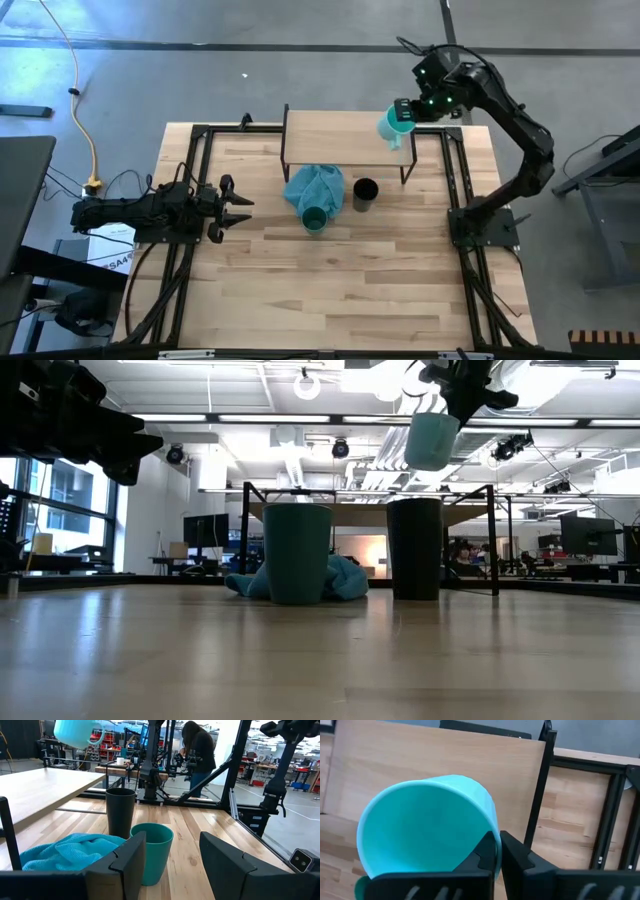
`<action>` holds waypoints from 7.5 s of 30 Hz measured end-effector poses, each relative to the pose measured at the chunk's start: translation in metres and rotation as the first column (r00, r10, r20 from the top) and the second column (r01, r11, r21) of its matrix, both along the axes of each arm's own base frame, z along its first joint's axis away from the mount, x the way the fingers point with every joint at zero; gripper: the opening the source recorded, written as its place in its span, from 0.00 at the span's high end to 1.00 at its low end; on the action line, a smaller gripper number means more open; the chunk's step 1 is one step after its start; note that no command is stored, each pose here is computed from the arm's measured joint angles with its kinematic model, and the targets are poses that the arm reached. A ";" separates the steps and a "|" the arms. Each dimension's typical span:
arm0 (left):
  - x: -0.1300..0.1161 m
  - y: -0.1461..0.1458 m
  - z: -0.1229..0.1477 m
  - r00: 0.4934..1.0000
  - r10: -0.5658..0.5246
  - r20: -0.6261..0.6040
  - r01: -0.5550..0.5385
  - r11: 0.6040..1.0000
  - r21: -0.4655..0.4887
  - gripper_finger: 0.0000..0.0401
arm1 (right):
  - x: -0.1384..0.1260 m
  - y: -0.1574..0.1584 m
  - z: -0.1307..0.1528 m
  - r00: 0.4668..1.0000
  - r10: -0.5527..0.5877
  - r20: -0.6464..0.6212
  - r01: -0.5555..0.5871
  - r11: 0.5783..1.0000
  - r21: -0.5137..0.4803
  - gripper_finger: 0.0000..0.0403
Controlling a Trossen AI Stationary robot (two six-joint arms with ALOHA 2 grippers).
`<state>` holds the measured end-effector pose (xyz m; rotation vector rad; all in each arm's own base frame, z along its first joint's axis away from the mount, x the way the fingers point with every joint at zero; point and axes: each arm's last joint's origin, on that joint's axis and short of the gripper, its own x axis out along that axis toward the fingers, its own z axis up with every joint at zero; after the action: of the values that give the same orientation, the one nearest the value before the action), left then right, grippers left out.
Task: Stack small to large cups/mugs on shelf
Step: Put the blue cup on the shelf
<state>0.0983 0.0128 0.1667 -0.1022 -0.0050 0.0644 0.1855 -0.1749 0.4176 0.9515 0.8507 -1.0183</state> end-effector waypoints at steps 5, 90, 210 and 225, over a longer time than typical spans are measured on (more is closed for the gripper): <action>0.000 0.000 0.000 1.000 0.000 0.000 0.000 1.000 -0.003 0.56 | 0.010 -0.013 -0.013 0.999 0.041 -0.029 -0.040 0.998 0.044 1.00; 0.000 0.000 0.000 1.000 0.000 0.002 0.001 0.999 -0.037 0.56 | 0.031 -0.064 -0.063 0.976 0.156 -0.151 -0.133 0.979 0.155 1.00; 0.000 0.000 0.000 1.000 -0.005 0.004 0.005 0.998 -0.060 0.56 | 0.039 -0.063 -0.054 0.975 0.145 -0.169 -0.114 0.978 0.177 0.94; 0.000 0.000 0.000 1.000 -0.005 0.004 0.005 0.998 -0.062 0.56 | 0.039 -0.063 -0.054 0.975 0.147 -0.168 -0.117 0.978 0.174 0.84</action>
<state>0.0984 0.0127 0.1667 -0.1643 -0.0070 0.0592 0.2249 -0.2383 0.3636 0.9357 1.1484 -0.9391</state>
